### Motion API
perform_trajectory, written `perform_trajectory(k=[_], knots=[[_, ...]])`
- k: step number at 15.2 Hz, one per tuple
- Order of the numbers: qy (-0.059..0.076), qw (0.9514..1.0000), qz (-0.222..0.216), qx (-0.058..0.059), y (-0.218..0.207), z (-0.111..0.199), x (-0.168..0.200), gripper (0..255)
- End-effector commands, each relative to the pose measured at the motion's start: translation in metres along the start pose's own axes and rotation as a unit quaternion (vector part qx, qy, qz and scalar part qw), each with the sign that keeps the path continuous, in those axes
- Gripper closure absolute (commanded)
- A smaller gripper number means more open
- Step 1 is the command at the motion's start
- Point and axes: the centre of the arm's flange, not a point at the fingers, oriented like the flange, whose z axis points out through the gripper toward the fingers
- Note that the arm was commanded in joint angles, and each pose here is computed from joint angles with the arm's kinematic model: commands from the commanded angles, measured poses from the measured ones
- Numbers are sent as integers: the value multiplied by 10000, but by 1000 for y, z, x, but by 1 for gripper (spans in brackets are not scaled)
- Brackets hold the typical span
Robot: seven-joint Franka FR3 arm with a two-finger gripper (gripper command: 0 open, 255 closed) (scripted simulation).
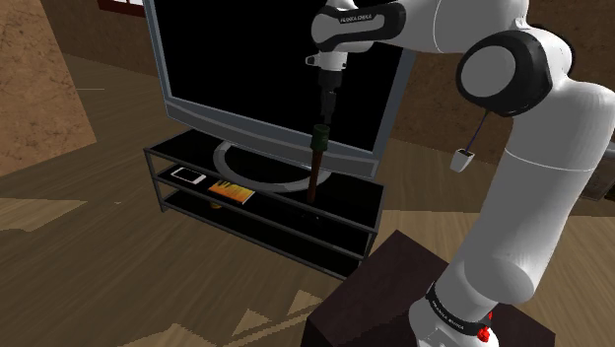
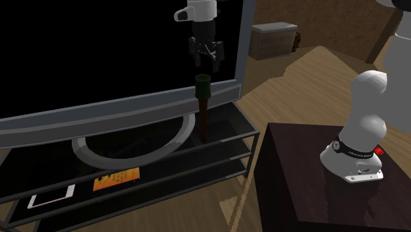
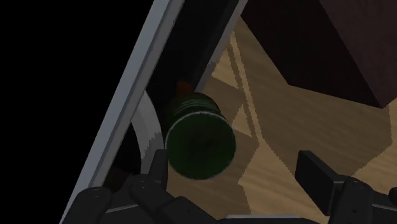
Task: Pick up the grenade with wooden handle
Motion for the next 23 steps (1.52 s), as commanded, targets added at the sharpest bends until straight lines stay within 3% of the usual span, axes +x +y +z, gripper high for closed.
perform_trajectory(k=[1, 10, 11, 20, 23], knots=[[14, 9996, -281, 53, 18, 3, 18, 0], [14, 9996, -281, 53, 20, 43, 19, 0], [14, 9996, -281, 53, 20, 42, 19, 255], [14, 9996, -281, 53, 20, 43, 19, 255], [14, 9996, -281, 53, 19, 27, 18, 255]])
